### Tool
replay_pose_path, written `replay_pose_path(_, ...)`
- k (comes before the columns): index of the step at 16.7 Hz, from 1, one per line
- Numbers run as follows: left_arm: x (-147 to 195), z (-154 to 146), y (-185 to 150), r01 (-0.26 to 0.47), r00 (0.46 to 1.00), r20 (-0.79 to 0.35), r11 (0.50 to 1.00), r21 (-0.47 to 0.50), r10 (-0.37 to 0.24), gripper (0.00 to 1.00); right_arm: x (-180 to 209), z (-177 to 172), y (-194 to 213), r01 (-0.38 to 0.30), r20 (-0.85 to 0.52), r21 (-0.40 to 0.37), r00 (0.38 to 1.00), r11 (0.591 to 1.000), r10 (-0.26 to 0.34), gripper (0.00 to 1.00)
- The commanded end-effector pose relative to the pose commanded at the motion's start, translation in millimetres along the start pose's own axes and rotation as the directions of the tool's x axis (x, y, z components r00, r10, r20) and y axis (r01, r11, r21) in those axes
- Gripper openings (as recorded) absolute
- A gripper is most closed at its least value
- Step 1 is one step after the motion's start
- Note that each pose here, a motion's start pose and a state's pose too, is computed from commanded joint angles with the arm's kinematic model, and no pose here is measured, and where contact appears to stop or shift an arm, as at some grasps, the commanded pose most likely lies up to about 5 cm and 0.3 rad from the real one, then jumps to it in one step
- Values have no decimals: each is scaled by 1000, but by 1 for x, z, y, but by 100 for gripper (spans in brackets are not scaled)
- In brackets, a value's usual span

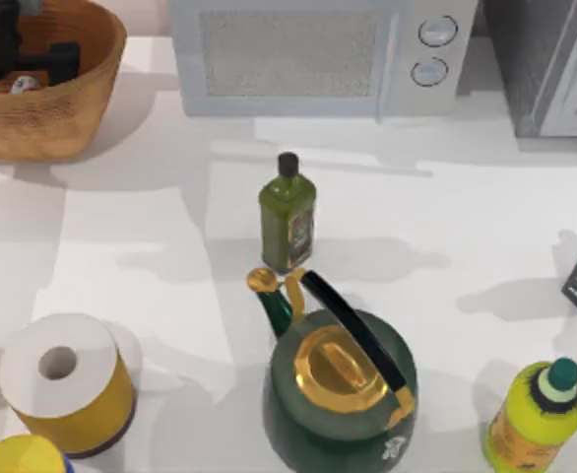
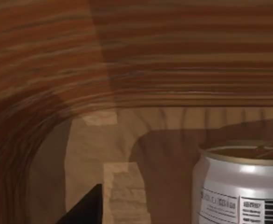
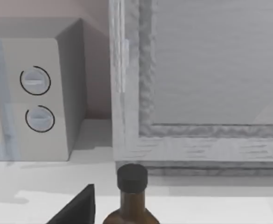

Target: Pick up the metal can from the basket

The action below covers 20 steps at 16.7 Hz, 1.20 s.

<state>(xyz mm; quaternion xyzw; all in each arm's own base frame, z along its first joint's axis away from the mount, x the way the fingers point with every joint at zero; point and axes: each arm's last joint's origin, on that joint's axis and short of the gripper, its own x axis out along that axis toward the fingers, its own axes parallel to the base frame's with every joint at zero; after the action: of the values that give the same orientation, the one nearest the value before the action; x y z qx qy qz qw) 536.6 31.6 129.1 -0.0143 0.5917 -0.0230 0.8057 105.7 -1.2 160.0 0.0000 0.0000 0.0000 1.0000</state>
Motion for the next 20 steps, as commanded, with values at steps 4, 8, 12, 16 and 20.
replay_pose_path(4,0,0,0,0,1000,0,1000,0,0,70,0,0,0,0,0,0,1000,1000,0,100)
replay_pose_path(8,0,0,0,0,1000,0,1000,0,0,40,0,0,0,0,0,0,1000,1000,0,100)
replay_pose_path(12,0,0,0,0,1000,0,1000,0,0,10,0,0,0,0,0,0,1000,1000,0,100)
replay_pose_path(16,0,0,0,0,1000,0,1000,0,0,0,0,0,0,0,0,0,1000,1000,0,100)
replay_pose_path(20,0,0,0,0,1000,0,1000,0,0,0,0,0,0,0,0,0,1000,1000,0,100)
